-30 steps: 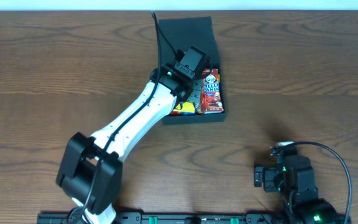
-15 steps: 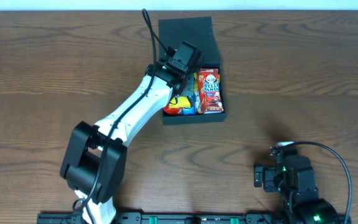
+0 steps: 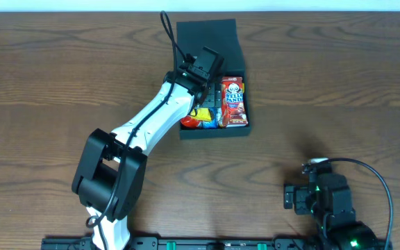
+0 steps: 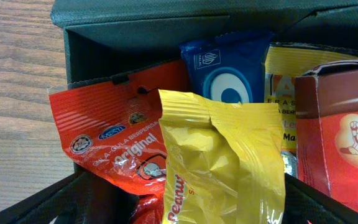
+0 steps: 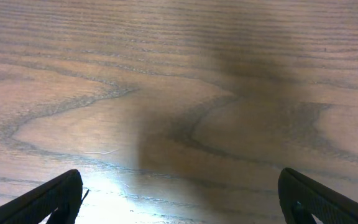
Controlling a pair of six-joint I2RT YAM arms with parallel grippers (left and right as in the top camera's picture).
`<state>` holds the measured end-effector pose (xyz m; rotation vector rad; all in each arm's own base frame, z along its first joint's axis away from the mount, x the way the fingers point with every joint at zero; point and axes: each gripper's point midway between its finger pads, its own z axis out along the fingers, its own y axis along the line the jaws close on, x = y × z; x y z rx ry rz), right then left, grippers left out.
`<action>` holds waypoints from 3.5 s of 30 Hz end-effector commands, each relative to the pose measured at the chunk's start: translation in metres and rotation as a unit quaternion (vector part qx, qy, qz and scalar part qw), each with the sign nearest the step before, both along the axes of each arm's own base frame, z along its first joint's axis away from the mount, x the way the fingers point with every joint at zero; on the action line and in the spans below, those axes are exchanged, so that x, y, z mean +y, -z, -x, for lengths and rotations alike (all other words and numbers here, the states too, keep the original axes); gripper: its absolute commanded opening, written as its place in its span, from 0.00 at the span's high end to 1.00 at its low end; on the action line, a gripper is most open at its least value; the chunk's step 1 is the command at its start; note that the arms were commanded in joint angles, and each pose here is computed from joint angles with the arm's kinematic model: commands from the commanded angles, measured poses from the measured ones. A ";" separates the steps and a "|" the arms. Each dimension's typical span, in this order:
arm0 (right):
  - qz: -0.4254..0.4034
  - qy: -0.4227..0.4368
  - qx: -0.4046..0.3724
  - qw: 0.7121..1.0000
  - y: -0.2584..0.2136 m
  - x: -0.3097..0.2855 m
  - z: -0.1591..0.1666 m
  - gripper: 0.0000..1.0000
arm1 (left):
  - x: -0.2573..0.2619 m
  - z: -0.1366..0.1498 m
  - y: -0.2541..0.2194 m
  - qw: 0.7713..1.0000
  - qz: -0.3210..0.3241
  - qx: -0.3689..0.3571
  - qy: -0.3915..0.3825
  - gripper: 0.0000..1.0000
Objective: Pack container
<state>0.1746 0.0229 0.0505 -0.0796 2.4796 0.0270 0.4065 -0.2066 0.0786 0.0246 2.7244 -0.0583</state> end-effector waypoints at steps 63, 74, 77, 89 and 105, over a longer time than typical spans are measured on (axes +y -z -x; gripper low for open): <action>-0.005 0.008 -0.001 1.000 0.000 -0.001 0.000 0.01 | 0.058 0.040 -0.153 0.985 -0.112 -0.132 0.013 0.05; -0.005 0.008 -0.001 1.000 0.000 -0.001 0.000 0.01 | 0.061 0.050 -0.146 0.983 -0.137 -0.102 0.060 0.05; -0.003 0.008 -0.004 1.000 -0.001 -0.001 -0.001 0.01 | 0.065 0.057 -0.142 0.983 -0.150 -0.083 0.072 0.05; -0.142 0.047 -0.039 0.988 -0.021 0.028 -0.019 0.01 | 0.059 0.074 -0.156 0.984 -0.112 -0.082 0.109 0.05; -0.107 0.002 -0.094 0.990 -0.041 0.028 -0.034 0.01 | 0.084 0.084 -0.171 0.989 -0.089 -0.080 0.088 0.05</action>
